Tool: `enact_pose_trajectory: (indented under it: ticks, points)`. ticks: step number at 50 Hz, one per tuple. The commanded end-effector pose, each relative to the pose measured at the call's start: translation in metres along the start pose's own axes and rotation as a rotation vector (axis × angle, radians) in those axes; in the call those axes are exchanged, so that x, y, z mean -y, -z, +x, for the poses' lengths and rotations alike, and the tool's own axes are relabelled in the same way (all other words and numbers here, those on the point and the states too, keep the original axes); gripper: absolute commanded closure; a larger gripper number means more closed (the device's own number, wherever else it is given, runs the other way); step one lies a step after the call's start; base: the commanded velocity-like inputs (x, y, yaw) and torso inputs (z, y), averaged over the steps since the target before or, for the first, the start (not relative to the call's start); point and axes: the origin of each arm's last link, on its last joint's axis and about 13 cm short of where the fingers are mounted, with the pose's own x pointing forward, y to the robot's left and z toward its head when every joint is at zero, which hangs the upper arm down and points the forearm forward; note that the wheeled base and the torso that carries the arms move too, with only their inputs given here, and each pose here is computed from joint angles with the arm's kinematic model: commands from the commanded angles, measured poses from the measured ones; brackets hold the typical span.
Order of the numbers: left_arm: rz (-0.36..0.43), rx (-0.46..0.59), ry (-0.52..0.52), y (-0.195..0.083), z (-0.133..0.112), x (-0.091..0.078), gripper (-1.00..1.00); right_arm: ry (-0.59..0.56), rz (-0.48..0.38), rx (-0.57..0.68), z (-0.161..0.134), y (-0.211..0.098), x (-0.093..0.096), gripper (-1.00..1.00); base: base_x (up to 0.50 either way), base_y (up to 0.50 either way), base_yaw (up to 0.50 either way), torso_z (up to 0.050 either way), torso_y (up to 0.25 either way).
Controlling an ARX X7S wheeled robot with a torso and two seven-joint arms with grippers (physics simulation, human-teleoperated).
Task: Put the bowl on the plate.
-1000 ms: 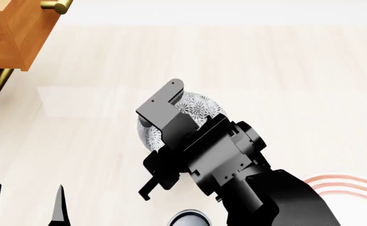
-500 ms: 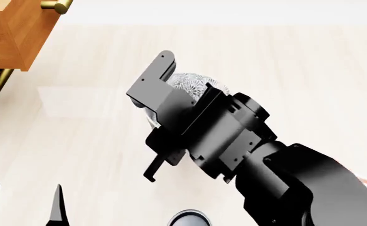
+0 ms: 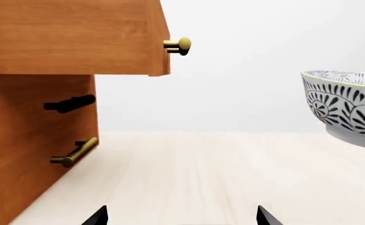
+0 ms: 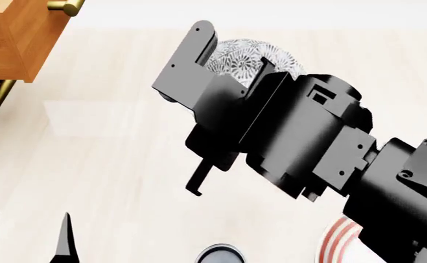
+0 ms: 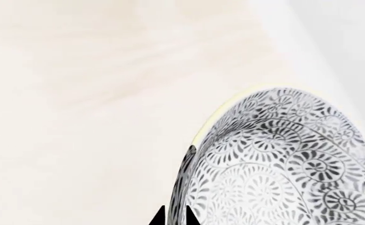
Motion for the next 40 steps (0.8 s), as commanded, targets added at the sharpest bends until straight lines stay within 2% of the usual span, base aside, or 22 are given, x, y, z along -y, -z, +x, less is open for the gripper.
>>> enact_pose_trajectory:
  ticks: [1, 12, 40]
  points:
    - [-0.001, -0.002, 0.005, 0.001, 0.001, 0.000, -1.00, 0.089, -0.033, -0.011, -0.031, 0.007, 0.002, 1.00, 0.00, 0.00, 0.00, 0.000, 0.000]
    - [-0.002, -0.007, 0.008, 0.004, 0.000, 0.000, -1.00, 0.141, 0.005, -0.053, -0.054, 0.034, -0.005, 1.00, 0.00, 0.00, 0.00, 0.000, 0.000]
    - [0.001, -0.001, 0.007, 0.001, 0.000, 0.000, -1.00, 0.287, 0.130, -0.037, -0.120, 0.074, -0.021, 1.00, 0.00, 0.00, 0.00, 0.000, 0.000]
